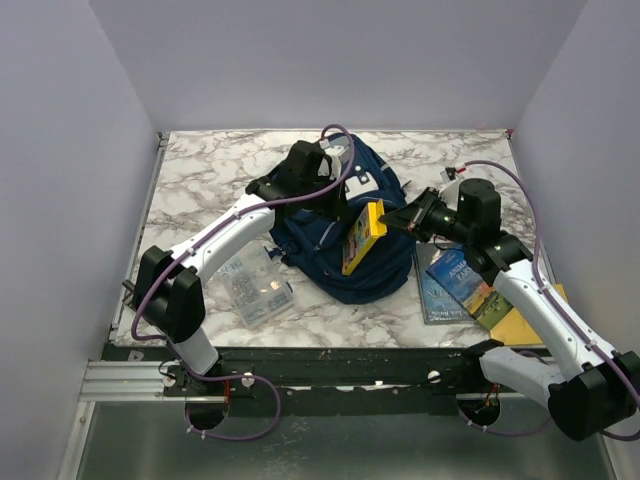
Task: Pack the student bag
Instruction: Place the stationery in the student bag.
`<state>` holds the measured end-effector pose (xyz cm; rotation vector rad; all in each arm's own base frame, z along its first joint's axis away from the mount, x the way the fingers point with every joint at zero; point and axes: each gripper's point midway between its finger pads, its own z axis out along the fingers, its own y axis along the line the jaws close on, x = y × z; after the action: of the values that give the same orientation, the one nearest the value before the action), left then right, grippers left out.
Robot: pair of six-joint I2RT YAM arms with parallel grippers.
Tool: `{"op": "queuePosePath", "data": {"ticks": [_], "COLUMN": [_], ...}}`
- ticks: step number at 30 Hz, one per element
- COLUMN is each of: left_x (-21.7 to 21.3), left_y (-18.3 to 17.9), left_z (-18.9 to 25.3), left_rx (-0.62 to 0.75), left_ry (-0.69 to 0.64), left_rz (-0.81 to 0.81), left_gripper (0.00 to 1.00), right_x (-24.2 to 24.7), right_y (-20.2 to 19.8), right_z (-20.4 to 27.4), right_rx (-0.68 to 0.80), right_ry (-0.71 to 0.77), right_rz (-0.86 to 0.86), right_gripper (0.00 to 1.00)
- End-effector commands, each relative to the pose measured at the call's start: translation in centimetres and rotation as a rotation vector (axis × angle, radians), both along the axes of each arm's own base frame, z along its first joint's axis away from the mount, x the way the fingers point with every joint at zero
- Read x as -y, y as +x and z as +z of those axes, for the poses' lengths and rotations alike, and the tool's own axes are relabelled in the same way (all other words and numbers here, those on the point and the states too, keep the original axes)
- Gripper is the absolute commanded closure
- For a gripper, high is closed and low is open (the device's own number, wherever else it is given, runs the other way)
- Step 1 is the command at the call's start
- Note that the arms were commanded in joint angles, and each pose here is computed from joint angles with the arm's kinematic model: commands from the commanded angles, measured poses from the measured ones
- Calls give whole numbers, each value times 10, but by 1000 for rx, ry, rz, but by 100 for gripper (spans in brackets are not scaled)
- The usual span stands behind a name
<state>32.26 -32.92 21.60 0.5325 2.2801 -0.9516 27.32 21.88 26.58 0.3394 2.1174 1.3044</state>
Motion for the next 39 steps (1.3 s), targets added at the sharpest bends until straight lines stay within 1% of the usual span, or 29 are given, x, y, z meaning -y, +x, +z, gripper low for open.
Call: {"op": "queuePosePath", "data": {"ticks": [1,5,14,16,20,23,26,27,28,30,33,36,38,39], "left_x": [3,1,3,5,7,9,13,14,14,15,16,16,16,17], "left_y": [-4,-4,-8,-10,-15,-17,-20,-21,-21,-20,-20,-19,-19,-19], "left_z": [47,51,57,60,60,62,63,62,60,56,56,54,55,55], "left_rx": [99,111,111,103,95,84,63,55,50,42,33,34,30,27], "left_ry": [-109,-110,-130,-143,-161,-174,-196,-199,-200,-195,-200,-194,-198,-203], "left_rz": [-18,-15,-27,-38,-57,-68,-85,-88,-89,-86,-91,-84,-85,-88], "left_gripper": [100,100,100,100,100,100,100,100,100,100,100,100,100,100], "right_x": [18,39,68,66,54,51,48,47,46,45,56,74,88,93], "right_y": [17,27,21,24,36,48,65,70,74,81,86,79,73,68], "right_z": [-9,-37,-77,-84,-92,-99,-96,-96,-96,-99,-107,-111,-105,-102], "right_rx": [50,-8,-71,-76,-69,-79,-64,-57,-57,-63,-86,-94,-63,-53], "right_ry": [-101,-247,-434,-457,-443,-455,-464,-466,-469,-491,-586,-679,-739,-755], "right_rz": [-104,-168,-214,-195,-140,-138,-153,-158,-158,-143,-149,-169,-200,-207], "right_gripper": [99,100,99,99,99,99,92,87,80,70,57,47,40,38]}}
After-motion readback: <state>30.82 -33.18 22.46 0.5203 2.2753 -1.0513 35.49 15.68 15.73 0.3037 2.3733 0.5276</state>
